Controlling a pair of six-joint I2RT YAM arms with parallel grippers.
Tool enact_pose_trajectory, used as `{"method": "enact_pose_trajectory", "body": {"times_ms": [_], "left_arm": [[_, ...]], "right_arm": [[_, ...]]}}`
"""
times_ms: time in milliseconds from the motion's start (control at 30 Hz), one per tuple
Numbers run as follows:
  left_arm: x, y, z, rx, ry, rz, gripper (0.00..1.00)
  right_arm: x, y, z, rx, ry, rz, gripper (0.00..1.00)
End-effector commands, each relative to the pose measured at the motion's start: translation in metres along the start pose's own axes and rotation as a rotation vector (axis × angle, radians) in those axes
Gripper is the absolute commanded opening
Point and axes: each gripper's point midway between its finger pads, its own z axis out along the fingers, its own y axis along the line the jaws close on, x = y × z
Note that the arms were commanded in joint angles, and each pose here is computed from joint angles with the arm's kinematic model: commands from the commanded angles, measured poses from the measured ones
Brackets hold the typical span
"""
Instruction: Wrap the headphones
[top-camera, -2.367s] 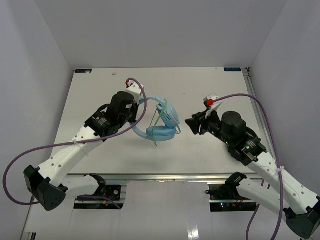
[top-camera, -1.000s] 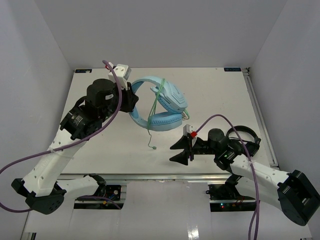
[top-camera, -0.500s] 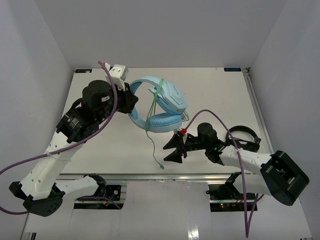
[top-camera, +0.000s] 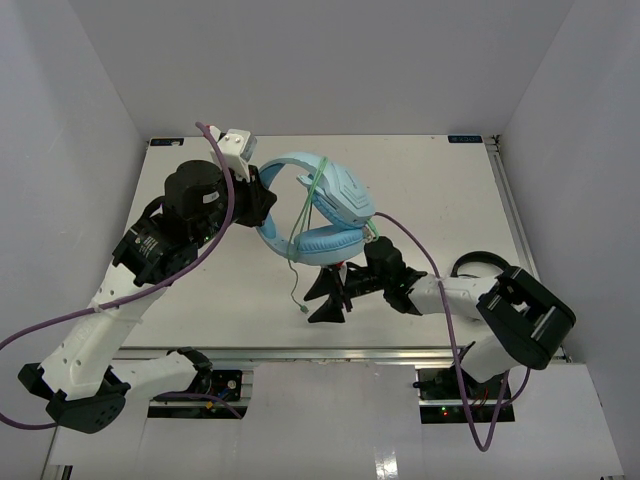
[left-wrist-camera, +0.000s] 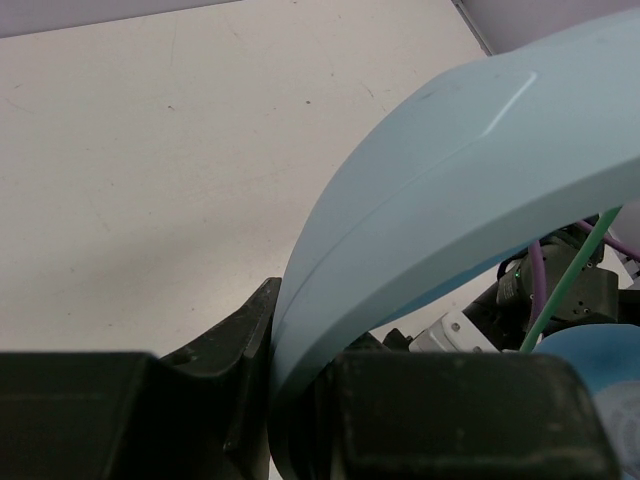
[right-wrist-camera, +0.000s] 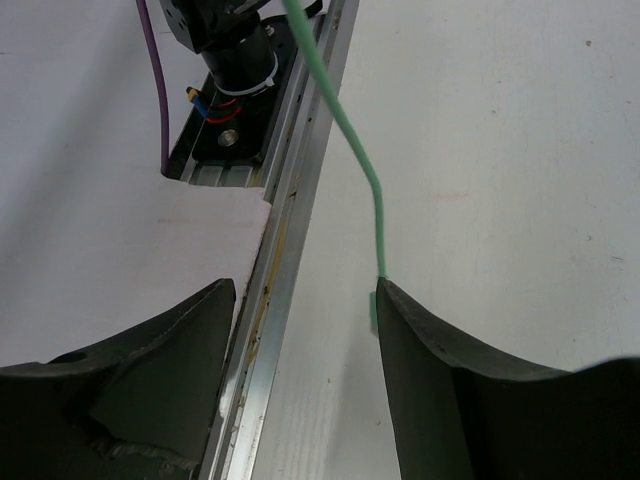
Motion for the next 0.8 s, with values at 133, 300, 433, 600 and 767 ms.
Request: {"method": "enact_pose_trajectory", "body": {"times_ms": [133, 300, 433, 600, 767], "left_arm": [[-0.034, -0.013, -0.015, 0.06, -0.127, -0.063, 0.0], [-0.033, -0.013, -0.014, 0.062, -0.13, -0.066, 0.0], [-0.033, -0.013, -0.013, 0.061, -0.129, -0.066, 0.0], [-0.035, -0.013, -0.013, 0.06, -0.136, -0.069, 0.0], [-0.036, -0.011, -0.015, 0.052, -0.144, -0.068, 0.0]], "right_arm": [[-0.005, -0.009, 0.01, -0.016, -0.031, -0.073, 0.64], [0.005, -0.007, 0.012, -0.031, -0.023, -0.06, 0.64], [0.014, 0.003, 0.016, -0.059, -0.014, -0.051, 0.63], [0.022, 0.009, 0.023, -0.078, -0.004, -0.046, 0.61], [0.029, 0.008, 0.027, -0.087, 0.009, -0.024, 0.57]]}}
